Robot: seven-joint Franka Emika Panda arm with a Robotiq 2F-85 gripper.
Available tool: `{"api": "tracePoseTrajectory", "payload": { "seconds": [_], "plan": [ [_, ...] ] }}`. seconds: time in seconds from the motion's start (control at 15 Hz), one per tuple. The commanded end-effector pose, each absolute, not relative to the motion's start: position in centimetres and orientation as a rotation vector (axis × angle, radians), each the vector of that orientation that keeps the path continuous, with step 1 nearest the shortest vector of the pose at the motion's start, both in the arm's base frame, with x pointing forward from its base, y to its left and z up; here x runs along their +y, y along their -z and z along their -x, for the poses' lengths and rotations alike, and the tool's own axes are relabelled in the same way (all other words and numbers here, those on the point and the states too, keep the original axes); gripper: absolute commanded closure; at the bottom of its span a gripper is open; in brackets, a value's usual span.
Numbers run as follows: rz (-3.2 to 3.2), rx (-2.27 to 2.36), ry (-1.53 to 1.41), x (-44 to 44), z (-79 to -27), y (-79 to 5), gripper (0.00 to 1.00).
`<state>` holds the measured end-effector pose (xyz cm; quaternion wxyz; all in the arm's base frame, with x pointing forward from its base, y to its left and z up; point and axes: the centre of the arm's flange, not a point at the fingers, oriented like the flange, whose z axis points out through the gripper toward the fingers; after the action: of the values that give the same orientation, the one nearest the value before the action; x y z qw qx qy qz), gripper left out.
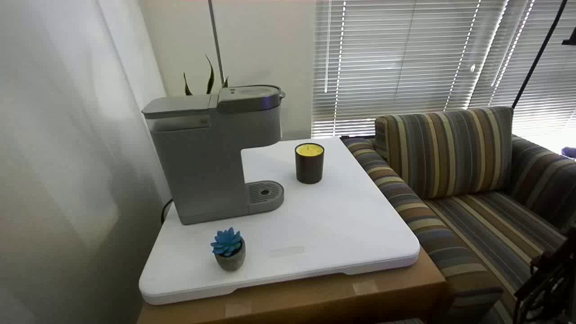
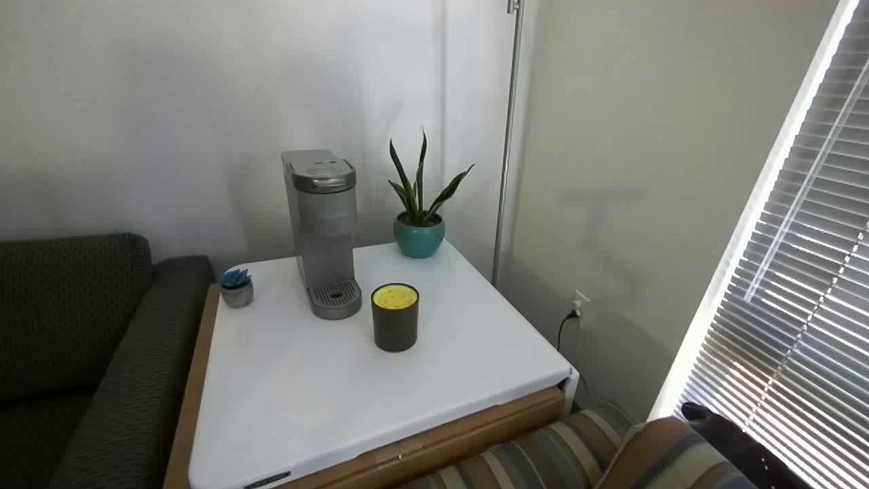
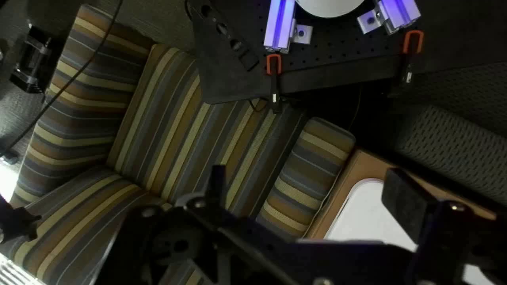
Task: Open the top of the coffee maker
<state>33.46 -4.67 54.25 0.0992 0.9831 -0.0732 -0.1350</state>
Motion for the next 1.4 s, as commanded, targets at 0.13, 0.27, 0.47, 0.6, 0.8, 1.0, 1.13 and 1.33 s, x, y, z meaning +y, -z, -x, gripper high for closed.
{"api": "tracePoseTrajectory", "payload": {
  "seconds": [0.13, 0.27, 0.47, 0.6, 0.8, 1.0, 1.13, 1.33],
  "plan": [
    [-2.908, -0.216, 0.401, -4.67, -33.48, -54.22, 0.00],
    [-2.908, -0.216, 0.401, -4.67, -33.48, -54.22, 0.00],
    [-2.908, -0.216, 0.401, -4.67, -33.48, -54.22, 0.00],
    [-2.908, -0.216, 0.401, -4.67, -33.48, -54.22, 0.00],
    [-2.936, -0.199, 0.366, -5.33, -33.51, -53.76, 0.00],
    [-2.918, -0.215, 0.384, -4.87, -33.59, -54.26, 0.00],
    [-2.922, -0.217, 0.384, -5.03, -33.58, -54.26, 0.00],
    [-2.922, -0.216, 0.383, -5.01, -33.58, -54.27, 0.00]
  ]
}}
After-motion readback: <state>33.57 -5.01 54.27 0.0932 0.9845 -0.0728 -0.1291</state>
